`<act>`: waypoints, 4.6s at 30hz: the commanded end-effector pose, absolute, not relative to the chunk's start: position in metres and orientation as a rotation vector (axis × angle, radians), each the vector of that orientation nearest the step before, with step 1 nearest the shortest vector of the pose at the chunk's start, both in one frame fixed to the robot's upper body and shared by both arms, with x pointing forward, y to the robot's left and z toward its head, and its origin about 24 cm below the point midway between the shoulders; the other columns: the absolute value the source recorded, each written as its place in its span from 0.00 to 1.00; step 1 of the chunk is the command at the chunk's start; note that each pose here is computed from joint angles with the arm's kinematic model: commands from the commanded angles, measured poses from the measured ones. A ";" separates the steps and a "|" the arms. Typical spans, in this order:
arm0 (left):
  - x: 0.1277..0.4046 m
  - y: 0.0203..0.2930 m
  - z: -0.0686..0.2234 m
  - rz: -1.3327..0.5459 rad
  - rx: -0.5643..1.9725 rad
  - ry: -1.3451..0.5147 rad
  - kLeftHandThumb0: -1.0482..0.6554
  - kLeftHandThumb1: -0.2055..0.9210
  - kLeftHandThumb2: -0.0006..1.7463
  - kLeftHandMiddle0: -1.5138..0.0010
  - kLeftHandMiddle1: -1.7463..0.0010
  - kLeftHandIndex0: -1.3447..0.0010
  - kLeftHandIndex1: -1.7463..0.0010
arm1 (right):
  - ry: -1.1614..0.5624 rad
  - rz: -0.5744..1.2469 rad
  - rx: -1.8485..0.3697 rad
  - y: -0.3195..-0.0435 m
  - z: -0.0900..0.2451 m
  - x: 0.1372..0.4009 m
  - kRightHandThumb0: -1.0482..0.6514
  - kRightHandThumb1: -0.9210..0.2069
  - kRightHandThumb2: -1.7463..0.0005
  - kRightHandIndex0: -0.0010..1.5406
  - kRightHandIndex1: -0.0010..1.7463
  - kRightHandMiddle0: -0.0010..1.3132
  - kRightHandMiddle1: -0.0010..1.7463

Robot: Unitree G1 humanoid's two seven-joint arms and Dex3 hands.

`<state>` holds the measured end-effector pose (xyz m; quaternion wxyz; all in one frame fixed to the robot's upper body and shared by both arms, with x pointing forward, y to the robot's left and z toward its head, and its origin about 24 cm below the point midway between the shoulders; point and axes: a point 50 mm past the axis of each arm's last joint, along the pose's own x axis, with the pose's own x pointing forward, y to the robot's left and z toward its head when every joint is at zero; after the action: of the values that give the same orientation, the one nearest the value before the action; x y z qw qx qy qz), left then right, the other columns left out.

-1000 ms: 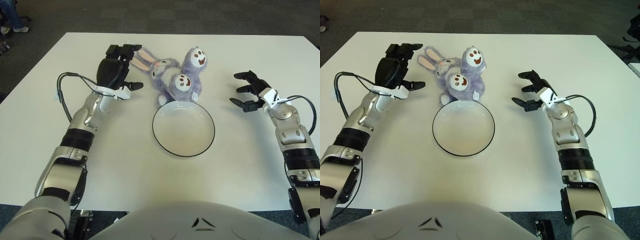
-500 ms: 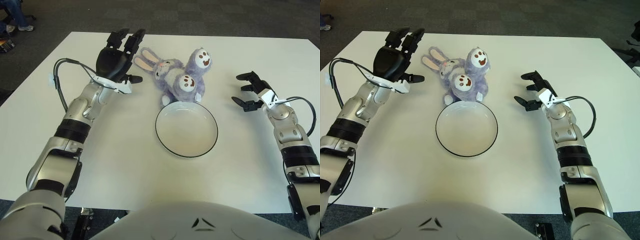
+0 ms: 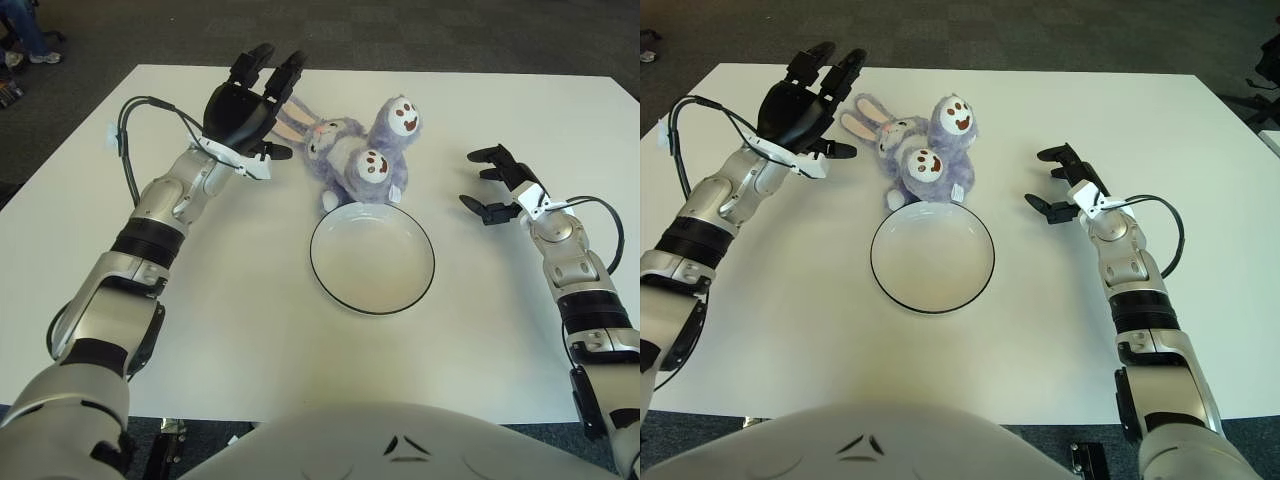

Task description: Put the doll into the plate.

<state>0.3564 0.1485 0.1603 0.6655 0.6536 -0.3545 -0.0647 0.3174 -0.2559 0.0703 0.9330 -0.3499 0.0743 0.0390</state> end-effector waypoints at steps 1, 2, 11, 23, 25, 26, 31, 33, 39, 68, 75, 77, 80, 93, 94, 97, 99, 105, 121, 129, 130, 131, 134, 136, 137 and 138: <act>0.363 0.145 0.166 -0.198 1.518 -0.800 0.17 0.69 0.41 0.98 0.89 1.00 0.99 | 0.322 0.096 -0.681 -0.262 0.035 0.305 0.39 0.51 0.40 0.00 0.45 0.00 0.56; 0.364 0.144 0.165 -0.219 1.515 -0.795 0.17 0.69 0.41 0.99 0.90 1.00 0.99 | 0.321 0.096 -0.673 -0.262 0.035 0.305 0.39 0.51 0.40 0.00 0.45 0.00 0.56; 0.369 0.131 0.164 -0.362 1.478 -0.781 0.19 0.65 0.41 0.98 0.91 1.00 0.99 | 0.324 0.134 -0.745 -0.260 0.036 0.305 0.40 0.52 0.39 0.00 0.46 0.00 0.55; 0.376 0.118 0.163 -0.525 1.486 -0.725 0.16 0.67 0.40 0.95 0.91 1.00 1.00 | 0.328 0.146 -0.768 -0.263 0.033 0.305 0.37 0.50 0.40 0.01 0.48 0.00 0.54; 0.377 0.117 0.163 -0.549 1.489 -0.709 0.16 0.67 0.40 0.94 0.91 1.00 1.00 | 0.329 0.141 -0.744 -0.263 0.031 0.305 0.37 0.50 0.40 0.01 0.48 0.00 0.55; 0.378 0.116 0.163 -0.567 1.489 -0.696 0.15 0.67 0.40 0.94 0.91 1.00 1.00 | 0.328 0.139 -0.738 -0.263 0.031 0.305 0.38 0.50 0.40 0.01 0.48 0.00 0.55; 0.380 0.113 0.163 -0.641 1.493 -0.638 0.14 0.68 0.39 0.94 0.91 1.00 1.00 | 0.329 0.130 -0.728 -0.263 0.030 0.304 0.39 0.50 0.40 0.01 0.48 0.00 0.55; 0.381 0.110 0.163 -0.672 1.496 -0.615 0.14 0.68 0.39 0.94 0.91 1.00 1.00 | 0.330 0.126 -0.721 -0.263 0.030 0.304 0.39 0.50 0.40 0.00 0.47 0.00 0.54; 0.384 0.103 0.161 -0.722 1.506 -0.581 0.13 0.71 0.36 0.93 0.90 1.00 1.00 | 0.318 0.133 -0.758 -0.260 0.035 0.305 0.37 0.49 0.40 0.00 0.45 0.00 0.52; 0.386 0.083 0.134 -0.763 1.666 -0.592 0.12 0.84 0.26 1.00 0.70 1.00 1.00 | 0.328 0.175 -0.850 -0.259 0.038 0.303 0.36 0.46 0.41 0.01 0.45 0.00 0.51; 0.385 0.078 0.128 -0.768 1.649 -0.583 0.16 0.80 0.30 1.00 0.68 1.00 0.97 | 0.323 0.176 -0.861 -0.258 0.039 0.302 0.37 0.45 0.41 0.02 0.46 0.00 0.52; 0.384 0.076 0.124 -0.768 1.648 -0.573 0.16 0.80 0.31 1.00 0.69 1.00 0.97 | 0.323 0.168 -0.846 -0.258 0.039 0.301 0.38 0.46 0.41 0.02 0.45 0.00 0.53; 0.383 0.073 0.118 -0.768 1.650 -0.560 0.15 0.80 0.32 1.00 0.71 1.00 0.97 | 0.325 0.160 -0.832 -0.259 0.038 0.300 0.37 0.46 0.41 0.02 0.45 0.00 0.53; 0.380 0.062 0.104 -0.766 1.659 -0.537 0.24 0.60 0.44 1.00 0.64 1.00 0.84 | 0.336 0.151 -0.795 -0.259 0.038 0.297 0.38 0.46 0.41 0.02 0.47 0.00 0.51; 0.380 0.060 0.103 -0.766 1.659 -0.538 0.24 0.59 0.45 1.00 0.62 1.00 0.82 | 0.333 0.158 -0.802 -0.258 0.038 0.297 0.38 0.46 0.41 0.03 0.47 0.00 0.51; 0.378 0.056 0.100 -0.768 1.656 -0.540 0.26 0.59 0.46 1.00 0.52 1.00 0.77 | 0.337 0.165 -0.804 -0.258 0.038 0.298 0.37 0.45 0.42 0.03 0.47 0.00 0.50; 0.378 0.055 0.099 -0.768 1.653 -0.542 0.26 0.59 0.46 1.00 0.47 1.00 0.75 | 0.341 0.162 -0.796 -0.258 0.038 0.298 0.36 0.44 0.43 0.03 0.47 0.00 0.50; 0.376 0.051 0.094 -0.764 1.650 -0.549 0.27 0.62 0.47 1.00 0.31 1.00 0.65 | 0.343 0.164 -0.785 -0.259 0.039 0.297 0.35 0.42 0.44 0.03 0.46 0.00 0.49; 0.370 0.048 0.078 -0.827 1.689 -0.516 0.34 0.67 0.50 0.96 0.08 1.00 0.49 | 0.383 0.218 -0.856 -0.264 0.032 0.301 0.36 0.43 0.43 0.05 0.44 0.00 0.54; 0.368 0.048 0.075 -0.831 1.700 -0.540 0.79 0.72 0.49 0.72 0.06 1.00 0.35 | 0.378 0.228 -0.840 -0.265 0.030 0.302 0.35 0.41 0.43 0.06 0.45 0.00 0.57; 0.368 0.048 0.075 -0.831 1.700 -0.541 0.80 0.72 0.49 0.72 0.06 1.00 0.35 | 0.378 0.229 -0.837 -0.265 0.030 0.302 0.35 0.41 0.43 0.06 0.45 0.00 0.57; 0.368 0.049 0.073 -0.828 1.700 -0.537 0.81 0.71 0.50 0.70 0.07 1.00 0.34 | 0.377 0.231 -0.833 -0.265 0.030 0.302 0.35 0.40 0.43 0.06 0.46 0.00 0.57; 0.367 0.050 0.070 -0.824 1.704 -0.528 0.84 0.68 0.53 0.67 0.07 1.00 0.30 | 0.377 0.233 -0.826 -0.265 0.030 0.302 0.34 0.37 0.45 0.06 0.46 0.00 0.57; 0.367 0.051 0.069 -0.822 1.708 -0.525 0.84 0.66 0.54 0.66 0.07 1.00 0.28 | 0.377 0.235 -0.827 -0.265 0.030 0.302 0.34 0.35 0.45 0.06 0.46 0.00 0.56; 0.367 0.051 0.069 -0.823 1.714 -0.527 0.85 0.66 0.54 0.66 0.07 1.00 0.27 | 0.379 0.235 -0.821 -0.266 0.030 0.302 0.34 0.35 0.45 0.06 0.46 0.00 0.56; 0.367 0.051 0.069 -0.823 1.718 -0.528 0.85 0.65 0.55 0.66 0.07 1.00 0.25 | 0.380 0.235 -0.817 -0.266 0.029 0.302 0.34 0.34 0.46 0.06 0.46 0.00 0.56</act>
<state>0.3763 0.0460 0.0939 0.5763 0.7122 -0.2544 -0.3096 0.3210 -0.2555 0.0689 0.9025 -0.4117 0.0855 0.0927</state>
